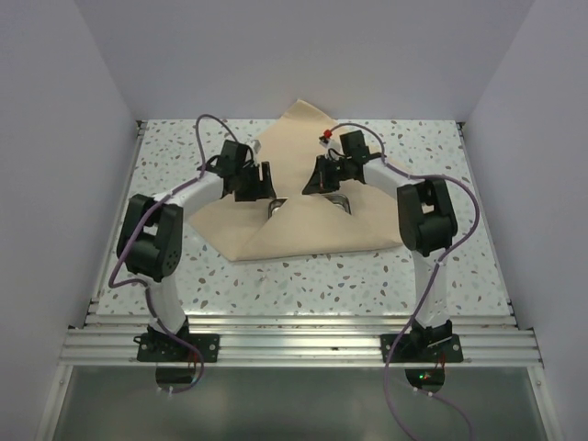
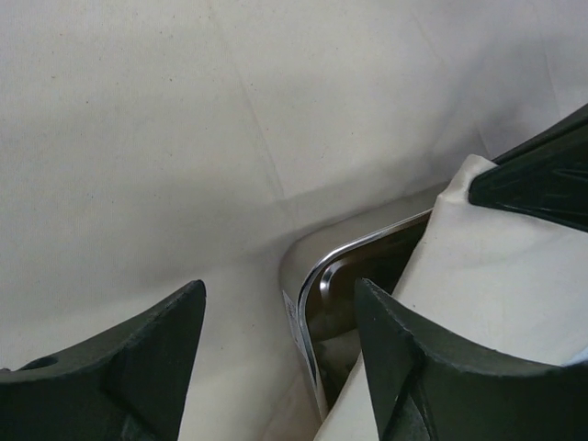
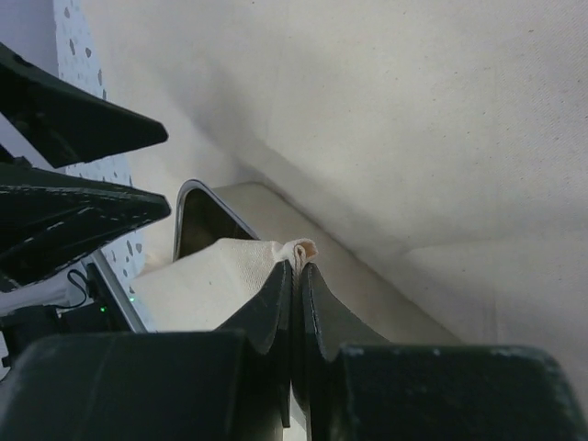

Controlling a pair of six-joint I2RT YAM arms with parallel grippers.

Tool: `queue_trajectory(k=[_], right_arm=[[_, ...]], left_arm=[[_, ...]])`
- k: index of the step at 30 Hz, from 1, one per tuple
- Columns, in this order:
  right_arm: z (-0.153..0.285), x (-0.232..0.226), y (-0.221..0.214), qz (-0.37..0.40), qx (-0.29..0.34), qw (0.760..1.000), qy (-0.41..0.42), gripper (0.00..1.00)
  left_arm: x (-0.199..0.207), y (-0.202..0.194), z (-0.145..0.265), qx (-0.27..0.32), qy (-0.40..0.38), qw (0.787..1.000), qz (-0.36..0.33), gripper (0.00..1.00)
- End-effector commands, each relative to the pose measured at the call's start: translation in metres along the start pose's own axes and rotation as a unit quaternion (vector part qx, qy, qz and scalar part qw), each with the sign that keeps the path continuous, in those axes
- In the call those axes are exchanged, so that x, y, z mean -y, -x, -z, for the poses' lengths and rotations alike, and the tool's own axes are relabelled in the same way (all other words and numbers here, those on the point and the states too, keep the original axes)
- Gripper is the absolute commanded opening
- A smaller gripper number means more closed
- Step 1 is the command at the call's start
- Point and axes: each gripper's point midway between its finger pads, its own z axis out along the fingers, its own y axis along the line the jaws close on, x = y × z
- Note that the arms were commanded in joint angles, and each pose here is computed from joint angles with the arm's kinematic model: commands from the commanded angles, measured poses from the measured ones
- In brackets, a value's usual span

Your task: Prepare the surgical pack

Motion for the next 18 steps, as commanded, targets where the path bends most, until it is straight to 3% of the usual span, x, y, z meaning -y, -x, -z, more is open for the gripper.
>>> queue_trajectory(k=[1,6,11,18], right_arm=[[0.022,-0.031,0.017,0.024,0.032,0.999,0.025,0.0],[0.023,-0.033,0.023,0.032,0.031,0.999,0.019,0.0],[0.021,-0.029,0.027,0.031,0.033,0.999,0.013,0.0],[0.016,-0.025,0.038,0.03,0.039,0.999,0.013,0.0]], left_arm=[[0.004,0.001,0.002,-0.005,-0.015,1.0,-0.019,0.7],[0.006,-0.009,0.002,-0.015,-0.026,0.999,-0.025,0.69],[0.005,-0.018,-0.002,-0.03,-0.017,0.999,-0.027,0.58],[0.003,-0.034,-0.011,-0.045,-0.007,0.998,-0.03,0.5]])
